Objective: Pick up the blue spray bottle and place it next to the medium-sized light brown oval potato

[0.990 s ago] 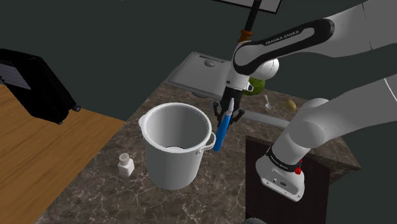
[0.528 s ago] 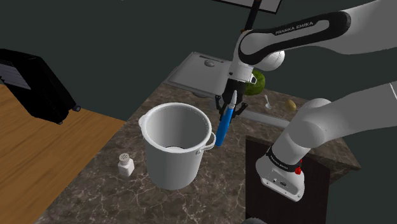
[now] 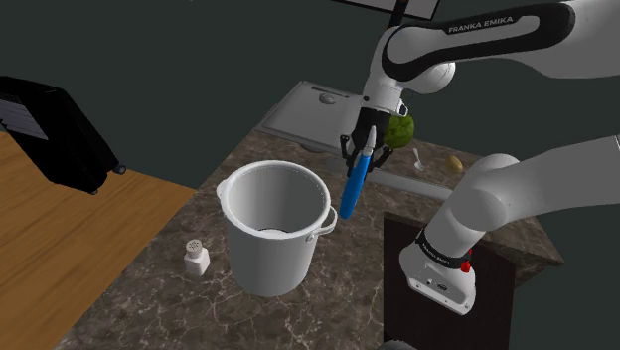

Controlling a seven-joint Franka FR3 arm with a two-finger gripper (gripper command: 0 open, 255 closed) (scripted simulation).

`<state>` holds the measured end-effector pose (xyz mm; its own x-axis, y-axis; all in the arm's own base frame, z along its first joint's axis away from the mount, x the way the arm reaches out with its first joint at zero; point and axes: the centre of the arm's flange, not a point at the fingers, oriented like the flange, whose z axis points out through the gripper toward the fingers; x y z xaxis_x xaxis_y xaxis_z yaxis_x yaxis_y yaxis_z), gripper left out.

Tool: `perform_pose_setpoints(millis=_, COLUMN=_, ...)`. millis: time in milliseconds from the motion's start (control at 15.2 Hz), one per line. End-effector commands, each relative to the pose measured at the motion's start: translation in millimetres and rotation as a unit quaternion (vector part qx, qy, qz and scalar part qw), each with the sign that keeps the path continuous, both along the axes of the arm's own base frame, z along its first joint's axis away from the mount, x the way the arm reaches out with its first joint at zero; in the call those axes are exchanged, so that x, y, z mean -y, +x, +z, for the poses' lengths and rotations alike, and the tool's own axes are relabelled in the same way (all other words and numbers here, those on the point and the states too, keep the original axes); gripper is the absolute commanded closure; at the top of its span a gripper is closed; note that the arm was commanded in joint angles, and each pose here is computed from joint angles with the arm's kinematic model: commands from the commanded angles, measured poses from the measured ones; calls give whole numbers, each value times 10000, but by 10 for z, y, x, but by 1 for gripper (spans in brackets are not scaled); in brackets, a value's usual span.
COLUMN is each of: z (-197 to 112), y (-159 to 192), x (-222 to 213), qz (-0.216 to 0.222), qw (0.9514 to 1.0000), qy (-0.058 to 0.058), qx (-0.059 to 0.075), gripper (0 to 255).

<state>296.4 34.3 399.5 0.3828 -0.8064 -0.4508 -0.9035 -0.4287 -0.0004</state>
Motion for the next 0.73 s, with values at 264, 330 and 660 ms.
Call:
perform_pose_setpoints(millis=264, z=321, y=-1, x=-4, qz=0, qw=10000, qy=0, qx=-2, gripper=255)
perform_pose_setpoints(millis=330, z=374, y=-1, x=-4, qz=0, qw=10000, qy=0, qx=-2, gripper=255)
perform_pose_setpoints(millis=660, z=638, y=-1, x=-4, qz=0, qw=10000, qy=0, qx=-2, gripper=255)
